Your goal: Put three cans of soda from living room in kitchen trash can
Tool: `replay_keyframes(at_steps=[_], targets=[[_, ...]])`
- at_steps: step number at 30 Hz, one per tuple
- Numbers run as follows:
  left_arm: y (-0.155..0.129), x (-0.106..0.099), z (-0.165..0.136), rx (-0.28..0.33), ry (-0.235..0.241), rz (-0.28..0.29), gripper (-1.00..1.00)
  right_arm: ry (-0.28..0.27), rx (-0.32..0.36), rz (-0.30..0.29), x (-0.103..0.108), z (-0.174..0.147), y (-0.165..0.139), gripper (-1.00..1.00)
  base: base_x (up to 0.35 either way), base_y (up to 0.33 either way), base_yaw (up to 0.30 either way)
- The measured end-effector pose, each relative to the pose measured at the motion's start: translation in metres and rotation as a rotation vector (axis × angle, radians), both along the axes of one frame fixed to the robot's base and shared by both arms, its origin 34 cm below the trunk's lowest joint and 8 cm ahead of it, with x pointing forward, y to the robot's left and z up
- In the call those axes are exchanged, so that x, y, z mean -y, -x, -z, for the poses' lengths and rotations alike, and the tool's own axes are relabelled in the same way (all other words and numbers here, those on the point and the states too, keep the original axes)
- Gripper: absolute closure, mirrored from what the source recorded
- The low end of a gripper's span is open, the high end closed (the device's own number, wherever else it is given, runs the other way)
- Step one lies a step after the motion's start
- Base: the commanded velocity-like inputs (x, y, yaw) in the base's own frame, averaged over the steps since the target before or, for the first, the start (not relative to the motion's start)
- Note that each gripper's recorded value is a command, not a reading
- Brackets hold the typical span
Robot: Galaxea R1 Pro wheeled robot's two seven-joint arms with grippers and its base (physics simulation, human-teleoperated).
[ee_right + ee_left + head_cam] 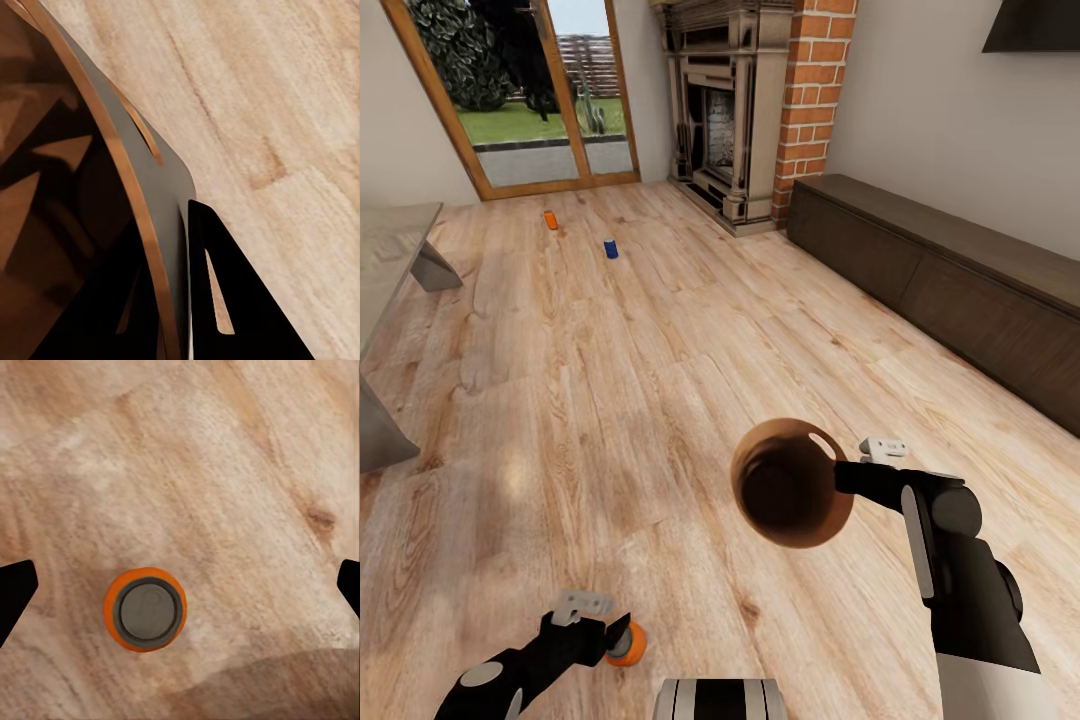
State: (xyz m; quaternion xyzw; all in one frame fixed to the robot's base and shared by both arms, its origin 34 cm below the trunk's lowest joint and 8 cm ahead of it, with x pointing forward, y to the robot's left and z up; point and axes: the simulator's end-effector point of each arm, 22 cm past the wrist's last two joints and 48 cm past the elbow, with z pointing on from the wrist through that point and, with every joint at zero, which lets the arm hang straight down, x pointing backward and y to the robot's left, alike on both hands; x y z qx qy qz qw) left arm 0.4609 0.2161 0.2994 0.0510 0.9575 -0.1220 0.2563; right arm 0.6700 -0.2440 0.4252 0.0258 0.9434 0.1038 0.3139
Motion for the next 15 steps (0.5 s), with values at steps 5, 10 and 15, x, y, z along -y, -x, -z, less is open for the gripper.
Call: replay_keyframes(at_steps=[5,10,15], targets=[[0.000,0.010,0.001,-0.003,0.009,-0.015,-1.00,0.000,0.000,0.000,0.000,0.000,0.000,1.00,0.000,0.000,0.000],[0.002,0.019,0.009,-0.021,-0.003,-0.049,-1.00,0.000,0.001,0.000,0.000,0.000,0.000,1.00,0.000,0.000,0.000],[0.002,0.013,0.014,-0.028,-0.036,-0.070,-1.00,0.000,0.002,0.000,0.000,0.000,0.000,1.00,0.000,0.000,0.000]])
